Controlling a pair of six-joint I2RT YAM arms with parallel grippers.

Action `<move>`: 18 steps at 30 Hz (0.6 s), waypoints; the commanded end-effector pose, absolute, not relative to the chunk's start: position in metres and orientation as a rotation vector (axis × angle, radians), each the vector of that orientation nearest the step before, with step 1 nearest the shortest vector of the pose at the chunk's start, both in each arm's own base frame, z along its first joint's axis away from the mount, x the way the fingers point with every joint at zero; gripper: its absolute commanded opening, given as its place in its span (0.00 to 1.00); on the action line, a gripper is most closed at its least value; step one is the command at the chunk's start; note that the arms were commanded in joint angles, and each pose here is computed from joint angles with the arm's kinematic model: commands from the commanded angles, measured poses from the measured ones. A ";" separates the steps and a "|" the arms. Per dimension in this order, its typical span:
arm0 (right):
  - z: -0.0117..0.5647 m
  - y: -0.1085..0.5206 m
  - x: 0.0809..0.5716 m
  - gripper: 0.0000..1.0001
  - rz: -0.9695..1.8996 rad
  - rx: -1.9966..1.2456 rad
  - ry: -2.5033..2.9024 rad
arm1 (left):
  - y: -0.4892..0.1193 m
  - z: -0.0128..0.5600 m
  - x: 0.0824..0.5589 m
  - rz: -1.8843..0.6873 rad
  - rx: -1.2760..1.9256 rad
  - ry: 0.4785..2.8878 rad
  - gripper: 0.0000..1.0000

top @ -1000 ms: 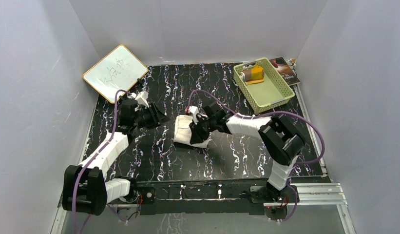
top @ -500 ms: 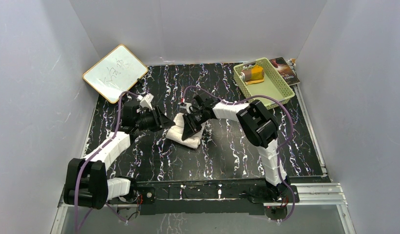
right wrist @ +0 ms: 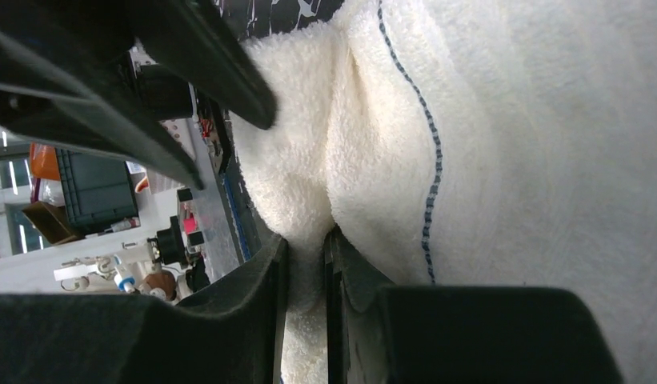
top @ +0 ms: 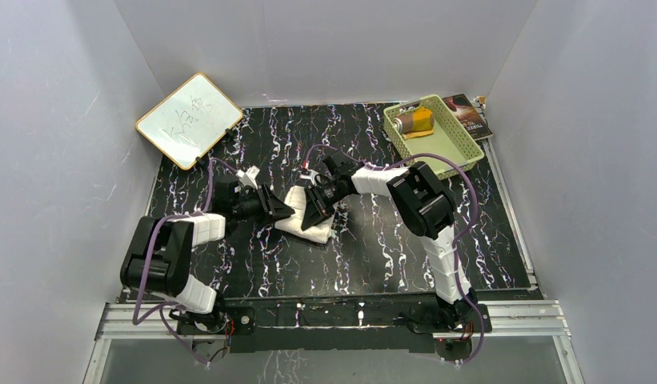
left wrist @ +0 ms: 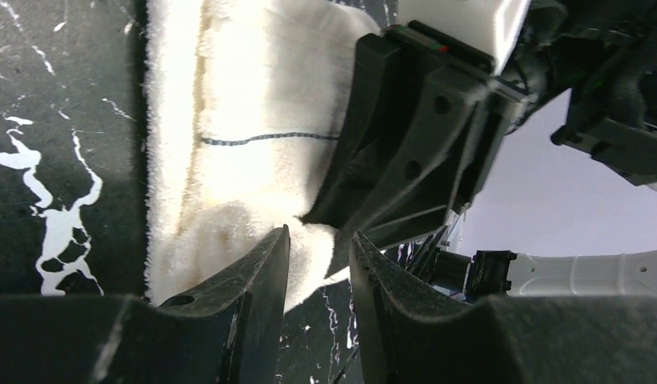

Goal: Roll the towels
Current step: Roll the towel at the center of the board.

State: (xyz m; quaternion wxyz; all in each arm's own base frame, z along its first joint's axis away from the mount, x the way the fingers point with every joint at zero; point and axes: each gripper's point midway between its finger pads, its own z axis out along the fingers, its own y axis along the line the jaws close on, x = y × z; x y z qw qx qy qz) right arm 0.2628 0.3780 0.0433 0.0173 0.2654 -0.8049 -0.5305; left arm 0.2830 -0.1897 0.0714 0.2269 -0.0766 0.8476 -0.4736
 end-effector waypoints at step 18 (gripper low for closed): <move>0.070 0.360 0.345 0.53 -1.144 1.170 -3.255 | -0.191 0.007 0.276 -1.105 -0.138 2.510 0.26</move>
